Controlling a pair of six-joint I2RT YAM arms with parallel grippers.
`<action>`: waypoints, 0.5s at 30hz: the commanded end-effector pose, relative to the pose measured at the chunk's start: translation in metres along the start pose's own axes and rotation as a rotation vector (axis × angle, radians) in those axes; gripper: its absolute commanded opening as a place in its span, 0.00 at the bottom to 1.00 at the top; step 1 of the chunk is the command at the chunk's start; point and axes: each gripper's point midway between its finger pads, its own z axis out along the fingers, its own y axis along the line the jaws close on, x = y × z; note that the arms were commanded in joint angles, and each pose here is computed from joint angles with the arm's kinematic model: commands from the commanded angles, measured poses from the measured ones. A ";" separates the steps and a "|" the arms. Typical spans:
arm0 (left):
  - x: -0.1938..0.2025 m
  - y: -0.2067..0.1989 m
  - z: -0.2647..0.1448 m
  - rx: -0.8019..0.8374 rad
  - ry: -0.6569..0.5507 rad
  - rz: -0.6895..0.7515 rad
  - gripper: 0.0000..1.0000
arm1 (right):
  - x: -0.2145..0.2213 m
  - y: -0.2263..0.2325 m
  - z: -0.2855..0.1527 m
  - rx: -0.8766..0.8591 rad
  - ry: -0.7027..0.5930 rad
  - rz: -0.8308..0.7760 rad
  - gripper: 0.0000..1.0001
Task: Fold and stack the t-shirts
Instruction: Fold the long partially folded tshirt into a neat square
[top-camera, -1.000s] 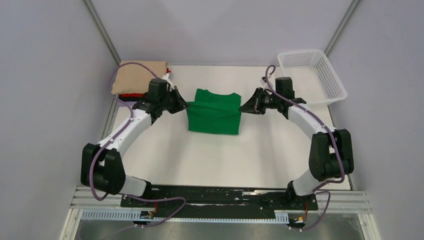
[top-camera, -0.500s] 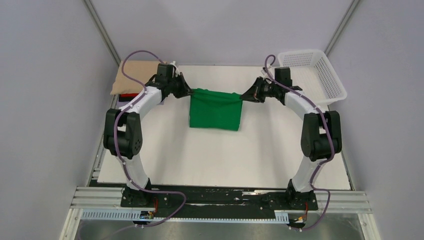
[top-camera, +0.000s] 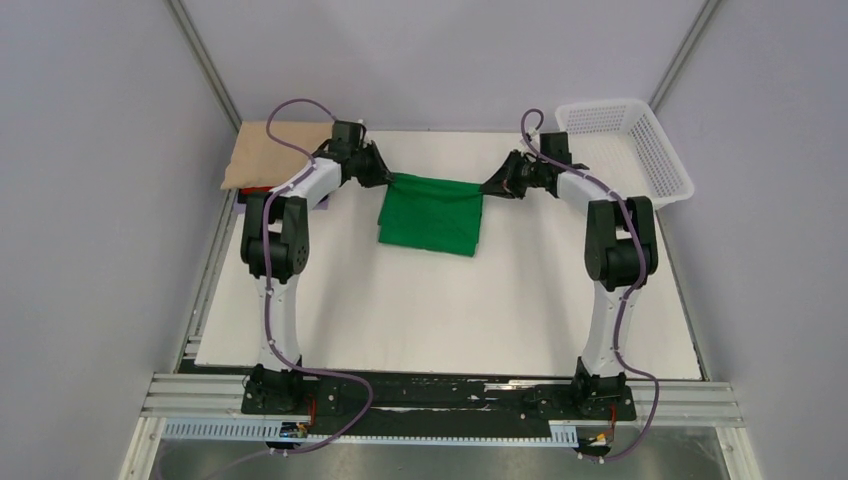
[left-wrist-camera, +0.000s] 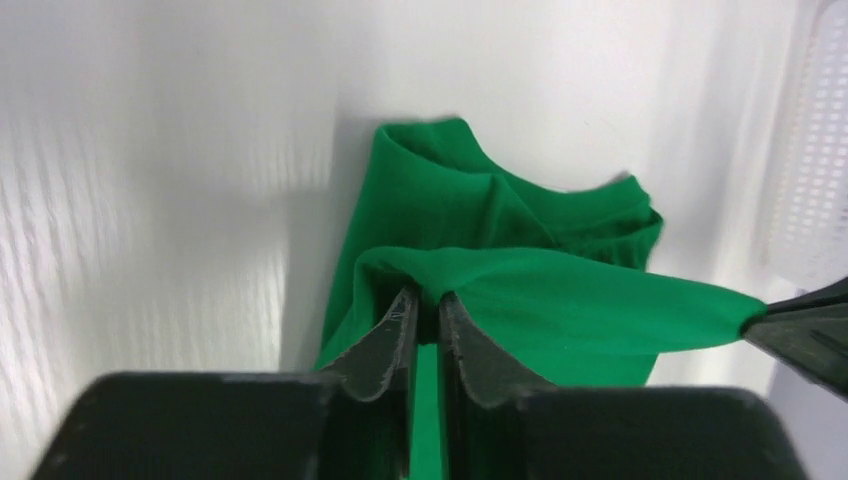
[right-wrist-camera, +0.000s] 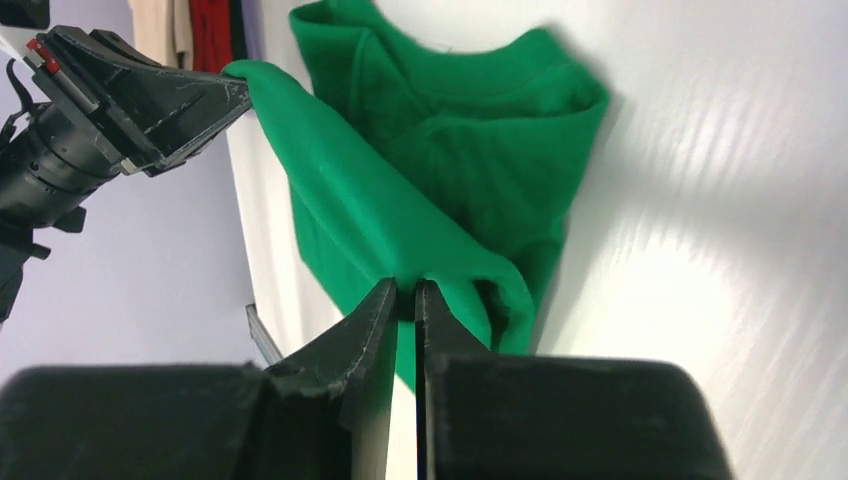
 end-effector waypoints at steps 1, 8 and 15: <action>-0.041 0.011 0.011 -0.033 -0.084 -0.014 0.29 | -0.043 -0.009 0.001 0.044 -0.115 -0.046 0.26; -0.064 -0.021 0.001 0.062 -0.123 -0.010 0.99 | -0.056 0.010 -0.002 0.031 -0.126 -0.100 0.99; -0.041 -0.060 -0.031 0.191 -0.106 0.065 1.00 | -0.009 0.047 -0.007 -0.012 -0.051 -0.168 1.00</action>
